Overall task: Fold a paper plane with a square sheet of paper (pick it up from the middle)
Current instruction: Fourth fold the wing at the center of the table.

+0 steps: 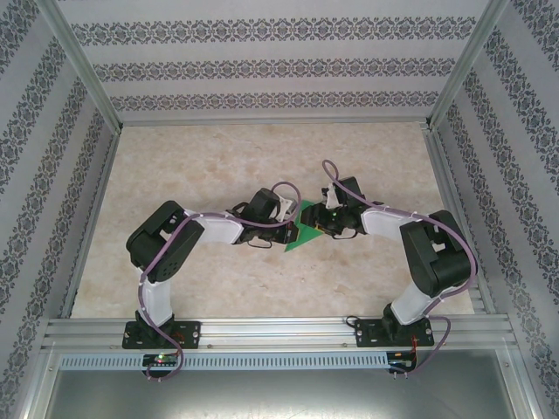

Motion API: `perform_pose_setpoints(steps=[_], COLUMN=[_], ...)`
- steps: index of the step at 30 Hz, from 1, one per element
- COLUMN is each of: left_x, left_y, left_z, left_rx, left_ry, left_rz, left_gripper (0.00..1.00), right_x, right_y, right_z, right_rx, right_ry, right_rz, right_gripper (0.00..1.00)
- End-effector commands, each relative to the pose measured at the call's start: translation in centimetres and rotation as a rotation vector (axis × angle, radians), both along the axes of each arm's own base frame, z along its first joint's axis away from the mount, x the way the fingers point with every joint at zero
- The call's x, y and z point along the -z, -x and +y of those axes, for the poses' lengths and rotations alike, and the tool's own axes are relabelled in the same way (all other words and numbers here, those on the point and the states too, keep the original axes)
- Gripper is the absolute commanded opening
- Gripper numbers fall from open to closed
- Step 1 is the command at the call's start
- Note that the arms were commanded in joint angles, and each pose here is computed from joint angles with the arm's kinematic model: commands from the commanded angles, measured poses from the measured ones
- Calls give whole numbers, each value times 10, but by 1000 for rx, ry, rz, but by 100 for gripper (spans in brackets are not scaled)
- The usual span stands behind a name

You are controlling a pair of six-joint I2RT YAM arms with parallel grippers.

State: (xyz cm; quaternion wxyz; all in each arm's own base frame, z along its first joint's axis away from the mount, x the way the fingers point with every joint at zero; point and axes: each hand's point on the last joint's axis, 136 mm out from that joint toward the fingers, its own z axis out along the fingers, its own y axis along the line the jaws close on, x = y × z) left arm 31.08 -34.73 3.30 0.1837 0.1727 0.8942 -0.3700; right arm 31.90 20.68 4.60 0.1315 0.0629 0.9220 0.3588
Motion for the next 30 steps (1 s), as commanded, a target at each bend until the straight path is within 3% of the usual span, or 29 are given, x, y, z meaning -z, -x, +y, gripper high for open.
perform_pose_setpoints(steps=[1, 13, 30], left_x=[4, 9, 9], left_y=[1, -1, -7], left_z=[2, -1, 5], left_rx=[-18, -37, -87], left_ry=[-2, 19, 89], left_rz=[94, 239, 282], left_gripper=[9, 9, 9], right_x=[-2, 7, 24], right_y=[-6, -8, -10], right_z=[-2, -6, -17], right_rx=[-28, -22, 6], right_ry=[-15, -14, 87], right_rz=[-26, -9, 72], right_gripper=[51, 51, 49])
